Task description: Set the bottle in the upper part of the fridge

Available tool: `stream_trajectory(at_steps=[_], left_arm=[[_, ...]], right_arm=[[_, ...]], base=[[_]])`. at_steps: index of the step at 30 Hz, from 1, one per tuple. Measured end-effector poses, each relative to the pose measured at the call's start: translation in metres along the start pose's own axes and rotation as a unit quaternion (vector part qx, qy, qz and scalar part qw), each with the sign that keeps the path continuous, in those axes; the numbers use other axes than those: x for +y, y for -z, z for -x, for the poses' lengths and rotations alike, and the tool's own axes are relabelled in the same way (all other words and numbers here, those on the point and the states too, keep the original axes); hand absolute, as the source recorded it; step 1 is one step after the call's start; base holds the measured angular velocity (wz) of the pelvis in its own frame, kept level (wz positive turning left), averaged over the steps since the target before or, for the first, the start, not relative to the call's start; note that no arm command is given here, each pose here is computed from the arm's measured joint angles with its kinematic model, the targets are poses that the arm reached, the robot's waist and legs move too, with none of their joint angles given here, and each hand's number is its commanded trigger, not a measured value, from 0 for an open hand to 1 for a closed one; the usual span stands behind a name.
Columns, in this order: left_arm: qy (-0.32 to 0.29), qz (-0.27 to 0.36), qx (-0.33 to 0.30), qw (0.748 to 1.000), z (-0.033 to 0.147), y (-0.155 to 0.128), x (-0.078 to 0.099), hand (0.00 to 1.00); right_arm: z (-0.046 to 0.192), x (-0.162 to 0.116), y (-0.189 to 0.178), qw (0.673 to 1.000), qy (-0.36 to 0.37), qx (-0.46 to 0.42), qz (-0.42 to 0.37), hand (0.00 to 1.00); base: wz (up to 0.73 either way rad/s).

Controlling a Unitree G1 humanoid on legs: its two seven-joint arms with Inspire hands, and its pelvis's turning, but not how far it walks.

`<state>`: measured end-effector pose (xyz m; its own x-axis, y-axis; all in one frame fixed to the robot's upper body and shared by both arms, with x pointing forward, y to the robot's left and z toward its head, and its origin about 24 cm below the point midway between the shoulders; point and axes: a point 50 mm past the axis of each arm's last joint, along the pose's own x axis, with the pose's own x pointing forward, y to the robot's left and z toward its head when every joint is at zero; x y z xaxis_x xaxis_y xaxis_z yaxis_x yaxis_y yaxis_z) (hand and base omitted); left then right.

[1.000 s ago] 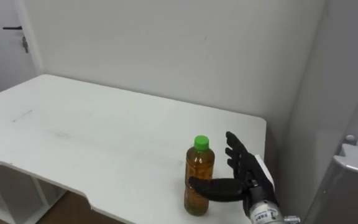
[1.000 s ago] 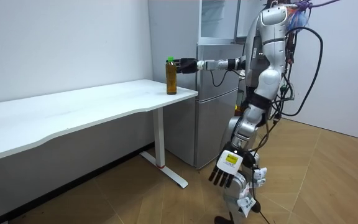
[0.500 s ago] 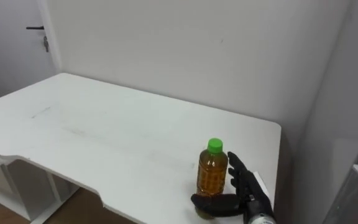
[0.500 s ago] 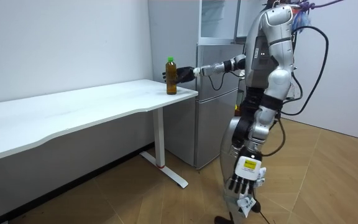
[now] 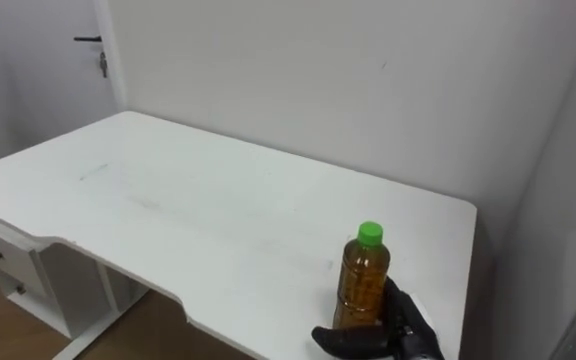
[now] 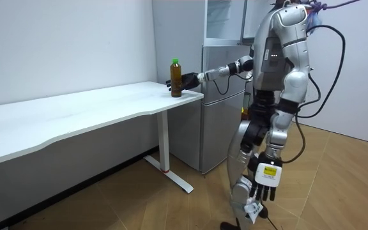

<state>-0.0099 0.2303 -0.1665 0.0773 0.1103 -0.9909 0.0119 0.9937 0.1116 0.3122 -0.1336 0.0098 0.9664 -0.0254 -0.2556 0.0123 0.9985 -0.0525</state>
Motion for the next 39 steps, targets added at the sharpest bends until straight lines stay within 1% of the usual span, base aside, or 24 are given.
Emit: stream_trajectory(at_steps=[6, 8, 11, 16, 26, 39], left_arm=[[0.001, 0.001, -0.006, 1.000, 0.000, -0.003, 0.000, 0.00], [0.001, 0.000, -0.009, 1.000, 0.000, -0.006, 0.000, 0.00], [0.006, -0.001, -0.010, 1.000, -0.001, -0.007, -0.003, 0.00], [0.006, 0.000, -0.014, 1.000, -0.001, -0.008, -0.002, 0.00], [0.006, 0.007, -0.029, 1.000, 0.000, -0.012, -0.001, 0.00], [0.006, 0.009, -0.027, 1.000, 0.000, -0.010, 0.000, 0.00]], right_arm=[[-0.010, -0.007, -0.013, 1.000, 0.022, -0.009, -0.015, 0.00], [-0.014, -0.015, -0.016, 0.998, 0.041, -0.008, -0.036, 0.00], [-0.016, -0.022, -0.018, 0.997, 0.057, -0.006, -0.051, 0.00], [-0.017, -0.032, -0.023, 0.995, 0.075, -0.016, -0.068, 0.00], [-0.026, -0.040, -0.042, 0.989, 0.111, -0.033, -0.090, 0.00], [-0.029, -0.042, -0.048, 0.990, 0.111, -0.038, -0.082, 0.00]], base=[[0.03], [0.14], [0.05], [-0.02], [0.03], [0.02]])
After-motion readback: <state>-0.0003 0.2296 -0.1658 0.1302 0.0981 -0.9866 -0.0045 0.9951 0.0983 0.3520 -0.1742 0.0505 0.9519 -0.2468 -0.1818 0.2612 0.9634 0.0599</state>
